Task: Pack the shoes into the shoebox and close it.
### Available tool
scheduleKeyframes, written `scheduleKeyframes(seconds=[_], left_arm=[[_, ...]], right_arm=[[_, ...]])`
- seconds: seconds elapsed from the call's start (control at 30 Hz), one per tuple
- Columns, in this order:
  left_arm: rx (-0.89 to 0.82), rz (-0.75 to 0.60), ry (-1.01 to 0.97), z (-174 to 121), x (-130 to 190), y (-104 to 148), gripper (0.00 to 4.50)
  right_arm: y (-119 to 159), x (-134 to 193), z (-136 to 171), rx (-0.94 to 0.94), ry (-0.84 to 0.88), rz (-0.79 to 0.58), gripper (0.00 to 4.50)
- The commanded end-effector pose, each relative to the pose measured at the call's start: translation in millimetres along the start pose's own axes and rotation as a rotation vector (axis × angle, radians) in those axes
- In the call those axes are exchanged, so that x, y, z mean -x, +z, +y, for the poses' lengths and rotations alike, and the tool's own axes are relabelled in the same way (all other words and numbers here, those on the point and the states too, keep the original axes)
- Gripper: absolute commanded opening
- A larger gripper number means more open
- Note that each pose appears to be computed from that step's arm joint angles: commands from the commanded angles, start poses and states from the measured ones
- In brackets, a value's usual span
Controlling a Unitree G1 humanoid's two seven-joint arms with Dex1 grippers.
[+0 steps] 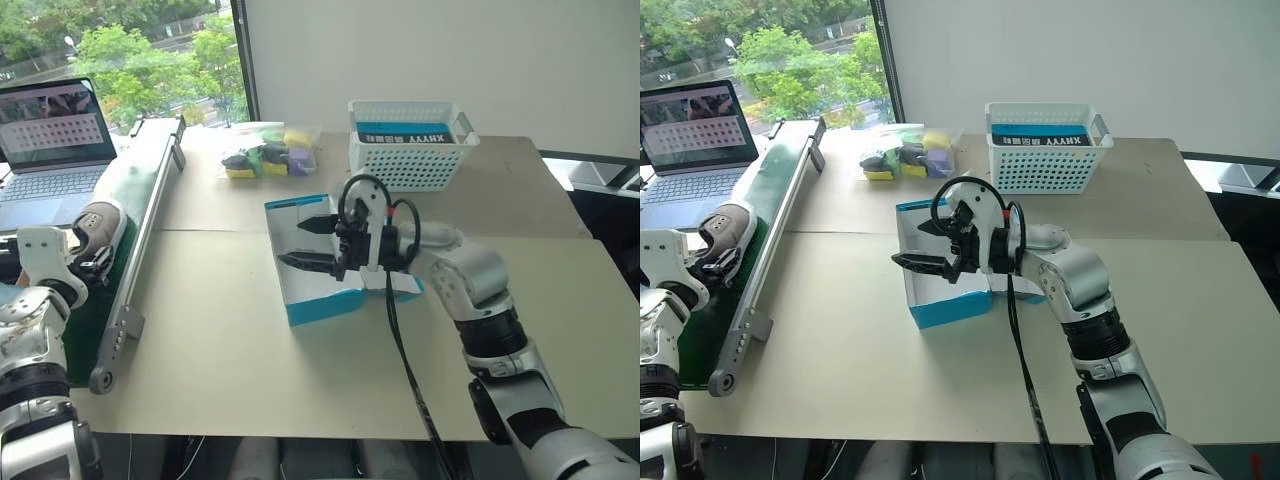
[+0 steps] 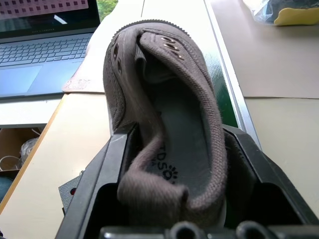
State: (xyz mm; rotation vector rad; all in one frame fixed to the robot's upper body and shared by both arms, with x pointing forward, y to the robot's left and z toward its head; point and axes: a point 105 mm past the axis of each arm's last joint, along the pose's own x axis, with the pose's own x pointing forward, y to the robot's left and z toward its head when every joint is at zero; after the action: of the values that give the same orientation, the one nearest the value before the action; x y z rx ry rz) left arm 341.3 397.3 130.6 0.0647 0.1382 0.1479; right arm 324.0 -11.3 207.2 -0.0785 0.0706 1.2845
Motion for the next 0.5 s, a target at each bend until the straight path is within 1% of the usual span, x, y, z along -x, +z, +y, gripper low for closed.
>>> scheduleKeyframes(seconds=[0.03, 0.07, 0.13, 0.2, 0.3, 0.4, 0.5], left_arm=[[0.029, -0.089, -0.018, -8.3, -1.8, 28.8, 0.88], [0.032, -0.133, -0.045, -18.7, -2.5, 43.9, 0.61], [0.016, -0.216, -0.111, -41.7, -2.0, 74.1, 0.61], [0.003, -0.267, -0.158, -59.6, 0.3, 94.2, 0.61], [-0.003, -0.319, -0.196, -80.8, 2.8, 117.5, 0.61], [-0.010, -0.392, -0.252, -109.1, 7.4, 145.2, 0.61], [-0.007, -0.425, -0.291, -127.9, 11.4, 159.2, 0.61]], right_arm=[[13.7, 3.7, 3.6, 0.035, 0.003, -0.039, 4.50], [15.0, 4.3, 3.2, 0.030, 0.000, -0.048, 4.50], [21.8, 5.6, 0.6, -0.004, -0.013, -0.096, 4.50], [30.6, 7.2, -2.2, -0.057, -0.022, -0.159, 4.50], [39.9, 9.8, -6.6, -0.134, -0.032, -0.222, 4.50], [48.6, 14.3, -13.7, -0.180, -0.063, -0.277, 4.50], [53.6, 16.9, -18.5, -0.202, -0.085, -0.306, 4.50]])
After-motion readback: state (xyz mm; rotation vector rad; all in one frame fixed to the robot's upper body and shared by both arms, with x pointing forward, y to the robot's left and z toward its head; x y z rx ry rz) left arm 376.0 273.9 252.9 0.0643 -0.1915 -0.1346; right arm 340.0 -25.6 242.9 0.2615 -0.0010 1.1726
